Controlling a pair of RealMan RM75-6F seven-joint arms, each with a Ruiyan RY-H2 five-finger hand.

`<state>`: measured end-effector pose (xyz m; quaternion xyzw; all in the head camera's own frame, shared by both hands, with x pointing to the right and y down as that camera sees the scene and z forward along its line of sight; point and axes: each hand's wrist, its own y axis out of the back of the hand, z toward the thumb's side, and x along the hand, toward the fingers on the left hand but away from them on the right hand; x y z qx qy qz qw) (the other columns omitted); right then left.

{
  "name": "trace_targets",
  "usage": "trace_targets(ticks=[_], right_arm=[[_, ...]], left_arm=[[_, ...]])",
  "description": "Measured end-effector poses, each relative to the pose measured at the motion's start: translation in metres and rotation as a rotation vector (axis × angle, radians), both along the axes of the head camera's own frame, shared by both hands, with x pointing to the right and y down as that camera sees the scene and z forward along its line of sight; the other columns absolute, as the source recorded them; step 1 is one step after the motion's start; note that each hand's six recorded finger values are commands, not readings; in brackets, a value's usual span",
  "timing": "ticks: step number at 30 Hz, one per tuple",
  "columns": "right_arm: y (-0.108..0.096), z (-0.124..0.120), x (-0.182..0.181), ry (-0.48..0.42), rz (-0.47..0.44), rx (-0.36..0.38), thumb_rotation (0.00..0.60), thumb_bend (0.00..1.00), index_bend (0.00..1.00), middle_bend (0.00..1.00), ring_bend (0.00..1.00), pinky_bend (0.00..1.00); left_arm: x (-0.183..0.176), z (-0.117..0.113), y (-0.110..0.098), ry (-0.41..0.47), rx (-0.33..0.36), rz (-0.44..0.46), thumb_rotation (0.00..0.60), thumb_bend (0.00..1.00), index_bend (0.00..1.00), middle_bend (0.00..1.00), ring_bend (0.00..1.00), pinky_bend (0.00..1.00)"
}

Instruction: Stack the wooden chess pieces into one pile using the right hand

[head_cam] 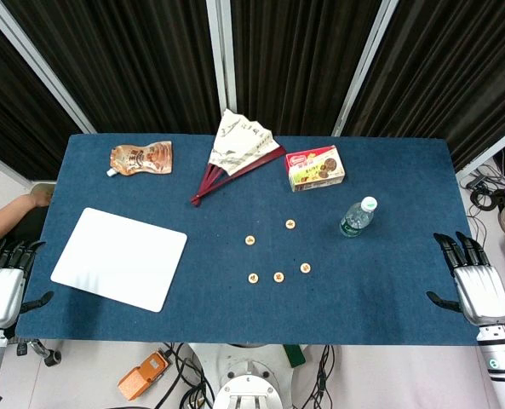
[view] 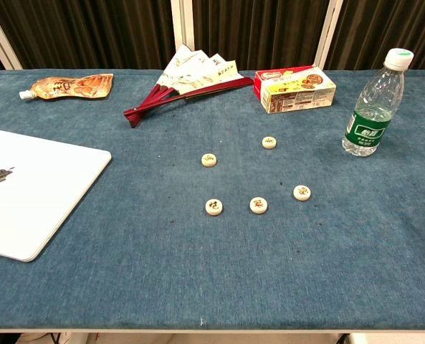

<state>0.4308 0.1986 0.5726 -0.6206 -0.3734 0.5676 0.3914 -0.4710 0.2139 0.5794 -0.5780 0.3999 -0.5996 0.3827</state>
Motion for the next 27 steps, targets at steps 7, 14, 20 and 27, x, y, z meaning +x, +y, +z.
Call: trace_targets(ticks=[7, 14, 20, 27], right_arm=[[-0.003, 0.004, -0.019, -0.054, -0.057, -0.027, 0.600, 0.18, 0.13, 0.17, 0.08, 0.15], [-0.012, 0.023, -0.063, -0.106, -0.205, -0.098, 0.600, 0.18, 0.15, 0.17, 0.08, 0.17], [-0.020, 0.054, -0.107, -0.135, -0.312, -0.170, 0.600, 0.22, 0.25, 0.18, 0.08, 0.17], [-0.028, 0.102, -0.154, -0.156, -0.388, -0.225, 0.600, 0.34, 0.39, 0.17, 0.08, 0.18]], left_arm=[[0.000, -0.005, 0.002, 0.005, 0.033, -0.002, 0.600, 0.00, 0.18, 0.16, 0.12, 0.00], [0.002, -0.010, 0.004, 0.010, 0.051, 0.002, 0.600, 0.00, 0.18, 0.16, 0.12, 0.00], [0.001, -0.012, 0.007, 0.013, 0.056, -0.003, 0.600, 0.00, 0.18, 0.16, 0.12, 0.00], [0.000, -0.014, 0.007, 0.015, 0.061, -0.003, 0.600, 0.00, 0.18, 0.16, 0.12, 0.00]])
